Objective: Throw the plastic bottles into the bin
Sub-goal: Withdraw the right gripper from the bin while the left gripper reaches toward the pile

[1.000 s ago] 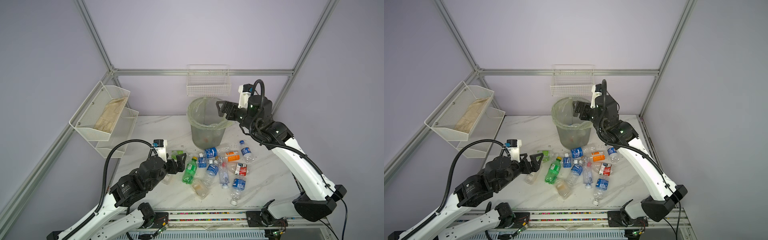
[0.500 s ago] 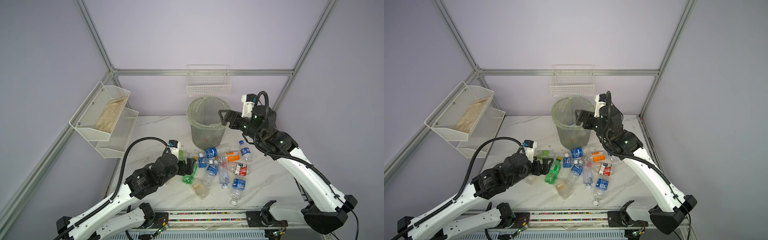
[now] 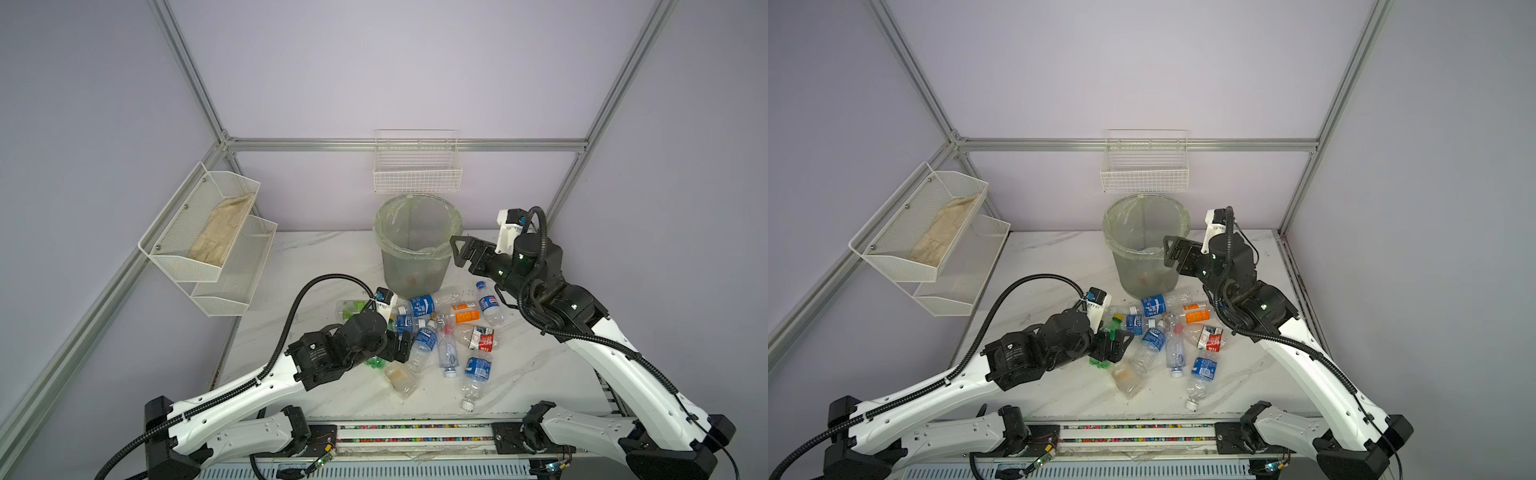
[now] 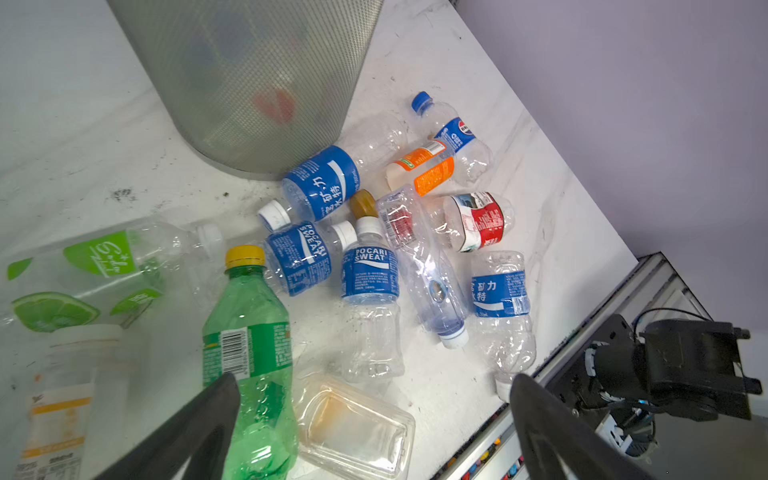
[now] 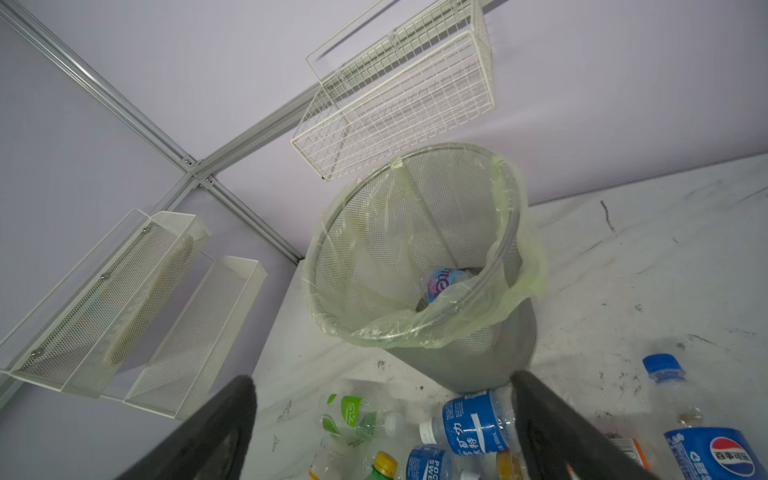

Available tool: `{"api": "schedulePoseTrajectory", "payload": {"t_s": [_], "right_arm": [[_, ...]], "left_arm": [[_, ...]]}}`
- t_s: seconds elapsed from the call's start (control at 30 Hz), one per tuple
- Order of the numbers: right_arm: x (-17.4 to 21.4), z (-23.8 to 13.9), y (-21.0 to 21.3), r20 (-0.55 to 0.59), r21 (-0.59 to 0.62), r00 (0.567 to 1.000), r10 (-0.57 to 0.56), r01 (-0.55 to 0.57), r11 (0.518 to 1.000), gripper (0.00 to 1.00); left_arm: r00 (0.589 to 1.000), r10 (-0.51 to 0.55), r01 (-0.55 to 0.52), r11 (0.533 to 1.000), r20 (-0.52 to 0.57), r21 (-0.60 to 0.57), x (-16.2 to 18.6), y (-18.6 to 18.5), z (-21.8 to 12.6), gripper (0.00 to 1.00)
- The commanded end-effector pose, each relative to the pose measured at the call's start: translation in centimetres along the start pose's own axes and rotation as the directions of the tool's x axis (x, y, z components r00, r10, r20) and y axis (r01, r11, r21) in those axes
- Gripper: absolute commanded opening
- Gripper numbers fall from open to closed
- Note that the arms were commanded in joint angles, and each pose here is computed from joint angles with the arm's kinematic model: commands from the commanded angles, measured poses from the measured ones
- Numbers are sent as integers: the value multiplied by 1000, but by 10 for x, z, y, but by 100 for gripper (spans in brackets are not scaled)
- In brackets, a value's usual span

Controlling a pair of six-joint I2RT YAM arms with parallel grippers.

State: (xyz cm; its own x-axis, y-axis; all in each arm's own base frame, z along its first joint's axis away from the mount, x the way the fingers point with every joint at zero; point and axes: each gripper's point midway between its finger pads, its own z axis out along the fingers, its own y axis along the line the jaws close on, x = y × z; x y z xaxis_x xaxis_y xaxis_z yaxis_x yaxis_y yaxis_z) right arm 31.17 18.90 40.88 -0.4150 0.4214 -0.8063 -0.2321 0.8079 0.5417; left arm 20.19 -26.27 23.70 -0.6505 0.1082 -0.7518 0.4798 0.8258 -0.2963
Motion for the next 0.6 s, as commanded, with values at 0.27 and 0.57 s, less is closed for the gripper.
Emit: {"api": "schedulePoseTrajectory", "payload": {"t_s": [0.27,0.57], "right_arm": [[0,-17,-9,25,4,1000,13,-13,1000,97],[3,-31,-20,47,23,999,1,-3,1000,97]], "left_arm": [[996,67,-72,994,64,87,-28,-42,13,100],[969,240,-242,970,67,24,-43,-30,47,100]]}}
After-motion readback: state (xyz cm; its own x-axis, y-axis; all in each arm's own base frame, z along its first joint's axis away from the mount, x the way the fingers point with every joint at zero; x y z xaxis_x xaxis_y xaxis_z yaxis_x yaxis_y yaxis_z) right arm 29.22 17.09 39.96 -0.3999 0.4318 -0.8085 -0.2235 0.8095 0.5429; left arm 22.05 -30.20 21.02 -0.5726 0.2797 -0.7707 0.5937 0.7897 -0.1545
